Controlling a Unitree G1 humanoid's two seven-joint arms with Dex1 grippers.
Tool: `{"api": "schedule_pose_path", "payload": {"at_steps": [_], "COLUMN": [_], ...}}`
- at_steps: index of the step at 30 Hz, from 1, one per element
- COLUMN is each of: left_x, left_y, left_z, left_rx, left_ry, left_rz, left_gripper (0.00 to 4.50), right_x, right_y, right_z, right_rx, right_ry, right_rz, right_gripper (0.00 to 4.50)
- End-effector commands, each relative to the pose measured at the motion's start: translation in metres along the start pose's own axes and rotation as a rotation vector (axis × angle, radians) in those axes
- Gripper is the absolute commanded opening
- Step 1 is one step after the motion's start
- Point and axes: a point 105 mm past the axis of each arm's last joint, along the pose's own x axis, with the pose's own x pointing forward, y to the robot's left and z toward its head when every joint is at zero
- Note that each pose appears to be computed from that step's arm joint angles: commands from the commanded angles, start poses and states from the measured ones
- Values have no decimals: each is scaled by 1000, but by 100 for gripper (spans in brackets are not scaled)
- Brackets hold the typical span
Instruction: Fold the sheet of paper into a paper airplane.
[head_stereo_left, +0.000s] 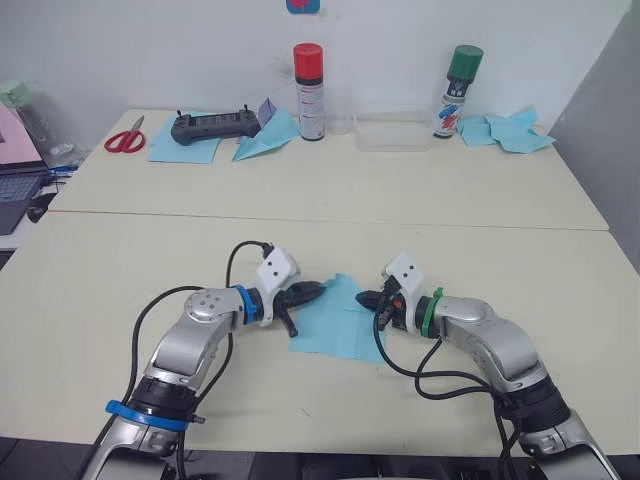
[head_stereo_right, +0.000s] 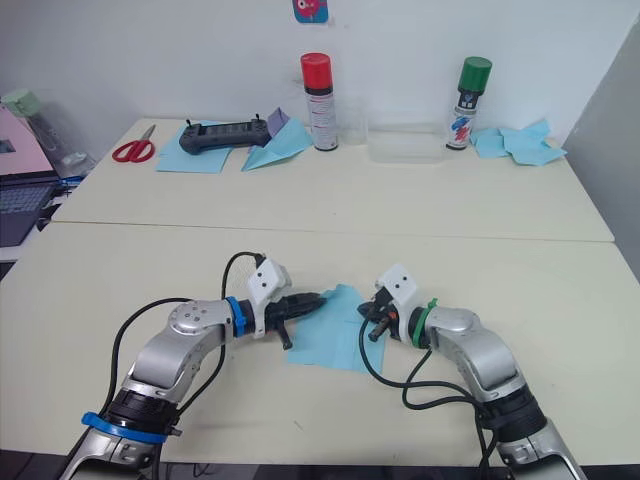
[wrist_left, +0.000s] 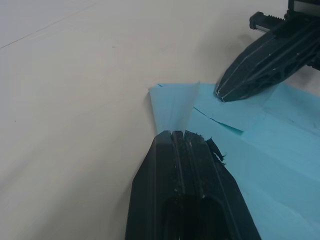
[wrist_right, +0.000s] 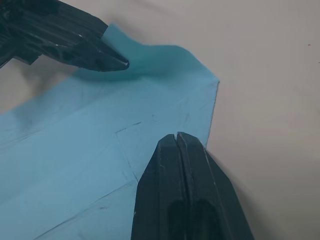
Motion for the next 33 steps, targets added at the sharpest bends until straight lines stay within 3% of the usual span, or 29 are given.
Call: {"api": "schedule_pose_path", "payload": {"at_steps": [1, 4, 14, 24, 33], "left_x": [2, 2, 2, -7, -7], "left_y": [-9, -12, -17, 12, -1], "left_z": [2, -4, -3, 8, 11], "left_rx": [110, 184, 259, 310, 388], "left_ry": [29, 69, 75, 74, 54], "left_rz": [-58, -87, -131, -73, -159], "left_gripper": [2, 2, 2, 2, 2], "right_x": [2, 3, 2, 4, 5], "right_y": [0, 1, 3, 7, 10], "right_z": [-6, -5, -7, 0, 4], "right_rx": [1, 3, 10, 9, 31], "right_ry": [26, 24, 24, 8, -3], "right_rz": [-8, -8, -10, 2, 9], "right_gripper": [0, 0, 0, 0, 0]}}
